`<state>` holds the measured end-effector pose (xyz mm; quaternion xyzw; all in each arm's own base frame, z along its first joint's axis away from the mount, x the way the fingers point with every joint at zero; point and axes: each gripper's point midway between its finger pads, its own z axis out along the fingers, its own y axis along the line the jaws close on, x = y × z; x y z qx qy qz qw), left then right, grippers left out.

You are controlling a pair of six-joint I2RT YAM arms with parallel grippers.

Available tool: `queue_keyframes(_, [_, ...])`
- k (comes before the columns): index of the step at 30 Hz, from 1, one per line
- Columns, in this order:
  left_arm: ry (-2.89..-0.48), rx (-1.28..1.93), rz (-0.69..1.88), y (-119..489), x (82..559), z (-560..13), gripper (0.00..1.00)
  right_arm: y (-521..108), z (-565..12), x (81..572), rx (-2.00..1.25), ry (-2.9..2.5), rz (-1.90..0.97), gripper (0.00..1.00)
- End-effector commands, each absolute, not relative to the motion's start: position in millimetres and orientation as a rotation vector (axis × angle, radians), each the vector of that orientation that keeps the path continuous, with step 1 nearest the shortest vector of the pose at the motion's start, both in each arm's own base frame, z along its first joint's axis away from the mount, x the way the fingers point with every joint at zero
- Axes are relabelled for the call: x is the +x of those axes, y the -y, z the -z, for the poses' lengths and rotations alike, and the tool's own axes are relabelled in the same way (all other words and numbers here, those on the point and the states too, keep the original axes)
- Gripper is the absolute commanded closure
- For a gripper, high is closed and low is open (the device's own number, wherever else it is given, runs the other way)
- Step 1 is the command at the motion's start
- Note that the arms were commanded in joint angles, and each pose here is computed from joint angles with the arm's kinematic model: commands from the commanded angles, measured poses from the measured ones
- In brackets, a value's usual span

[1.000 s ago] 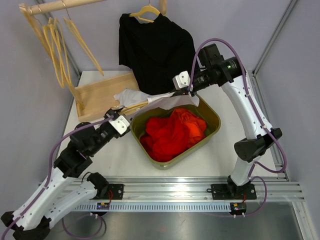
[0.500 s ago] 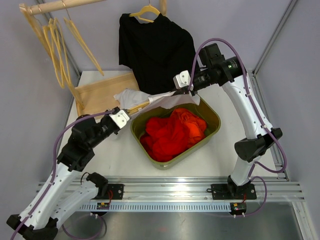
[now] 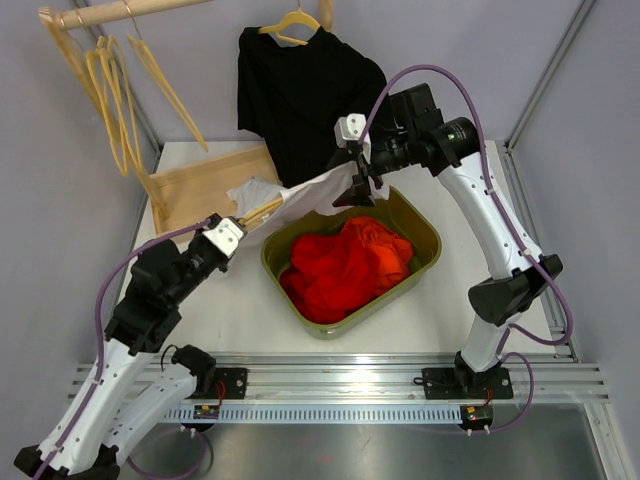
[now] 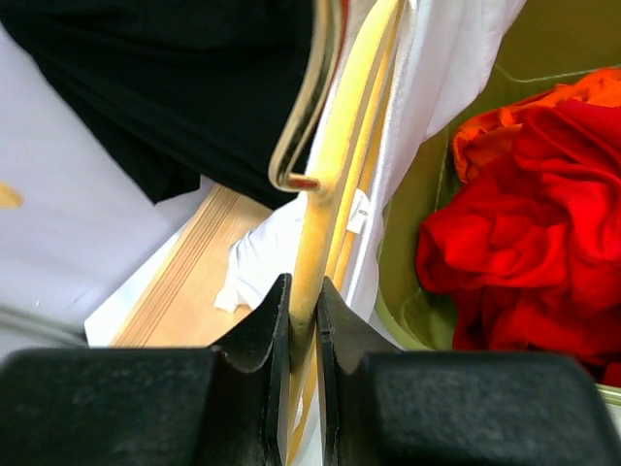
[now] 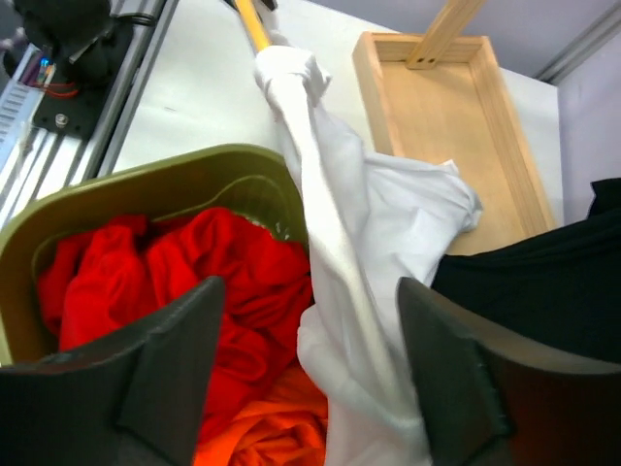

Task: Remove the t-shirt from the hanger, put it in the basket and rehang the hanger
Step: Remove the tshirt from the hanger

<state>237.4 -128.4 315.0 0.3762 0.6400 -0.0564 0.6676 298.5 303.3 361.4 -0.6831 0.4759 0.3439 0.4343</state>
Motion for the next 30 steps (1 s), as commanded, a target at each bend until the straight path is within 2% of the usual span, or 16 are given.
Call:
queue_keyframes(1, [-1.381, 0.661, 0.113, 112, 239, -353, 1.00, -316, -402, 314, -1.498, -1.270, -0.897, 0.13])
queue_keyframes(2, [-1.399, 0.650, 0.118, 110, 238, -351, 1.00, -317, -410, 321, -1.470, -1.266, -0.870, 0.02])
queue_keyframes(3, [-1.404, 0.636, 0.124, 109, 237, -353, 1.00, -318, -415, 323, -1.441, -1.285, -0.878, 0.01])
queue_keyframes(8, [-1.505, 0.546, 0.189, 104, 230, -348, 1.00, -316, -451, 333, -1.334, -1.273, -0.821, 0.01])
queue_keyframes(14, [-1.615, 0.377, 0.340, 110, 227, -348, 1.00, -320, -462, 313, -1.261, -1.331, -0.984, 0.01])
queue_keyframes(19, [-1.662, 0.181, 0.523, 121, 228, -359, 1.00, -332, -448, 295, -1.306, -1.371, -1.001, 0.00])
queue_keyframes(23, [-1.664, 0.095, 0.630, 130, 229, -367, 1.00, -366, -419, 285, -1.331, -1.428, -0.965, 0.02])
queue_keyframes(30, [-1.663, 0.014, 0.691, 134, 233, -369, 1.00, -416, -406, 313, -1.009, -1.581, -0.767, 0.10])
